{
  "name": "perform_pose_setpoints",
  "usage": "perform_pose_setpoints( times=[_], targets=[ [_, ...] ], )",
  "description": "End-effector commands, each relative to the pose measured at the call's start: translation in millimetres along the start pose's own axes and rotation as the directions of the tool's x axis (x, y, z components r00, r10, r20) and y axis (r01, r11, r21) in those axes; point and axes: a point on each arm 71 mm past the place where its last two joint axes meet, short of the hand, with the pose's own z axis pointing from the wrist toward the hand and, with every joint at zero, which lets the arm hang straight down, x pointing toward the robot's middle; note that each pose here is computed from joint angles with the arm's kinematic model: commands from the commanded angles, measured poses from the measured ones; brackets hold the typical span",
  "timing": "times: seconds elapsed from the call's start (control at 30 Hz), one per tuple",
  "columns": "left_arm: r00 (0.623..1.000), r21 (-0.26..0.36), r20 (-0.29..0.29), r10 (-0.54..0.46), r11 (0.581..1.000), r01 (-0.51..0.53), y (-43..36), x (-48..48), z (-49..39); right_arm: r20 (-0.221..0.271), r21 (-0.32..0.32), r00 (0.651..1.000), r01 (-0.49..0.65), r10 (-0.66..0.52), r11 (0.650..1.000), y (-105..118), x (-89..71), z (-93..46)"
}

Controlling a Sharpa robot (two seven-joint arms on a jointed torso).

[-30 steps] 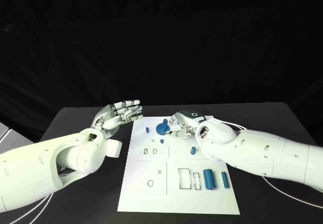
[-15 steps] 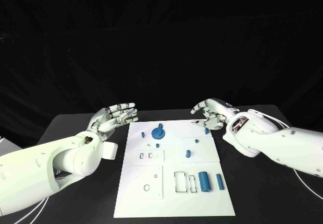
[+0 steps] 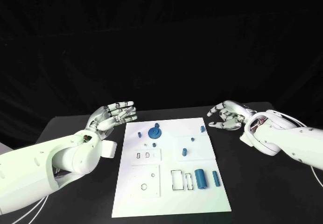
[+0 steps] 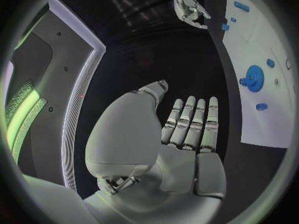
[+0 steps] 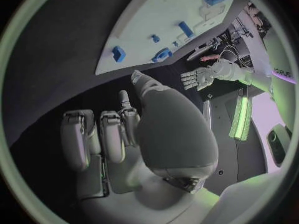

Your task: Assemble the parts on the task board

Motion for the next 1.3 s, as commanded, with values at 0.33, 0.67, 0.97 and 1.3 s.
perform_pose_setpoints(
  times=[0.33,0.67,0.97,1.3],
  targets=[
    [1.000,0.015,-0.019,-0.007,1.000,0.007,-0.6,2.9,1.1,-0.042,0.036,0.999,0.011,-0.009,0.999,-7.0,22.5,12.4],
    [1.000,0.015,-0.017,-0.006,1.000,0.006,-0.4,2.0,1.5,-0.069,0.052,0.998,0.019,-0.015,0.998,-7.9,37.3,17.6],
    [1.000,0.015,-0.013,-0.004,1.000,0.004,-0.6,0.7,1.1,-0.102,0.061,0.994,0.032,-0.026,0.998,-9.5,44.3,18.7],
    [1.000,0.015,-0.012,-0.004,1.000,0.004,-0.7,0.3,0.9,-0.116,0.060,0.993,0.037,-0.030,0.998,-8.6,47.2,20.4]
  ],
)
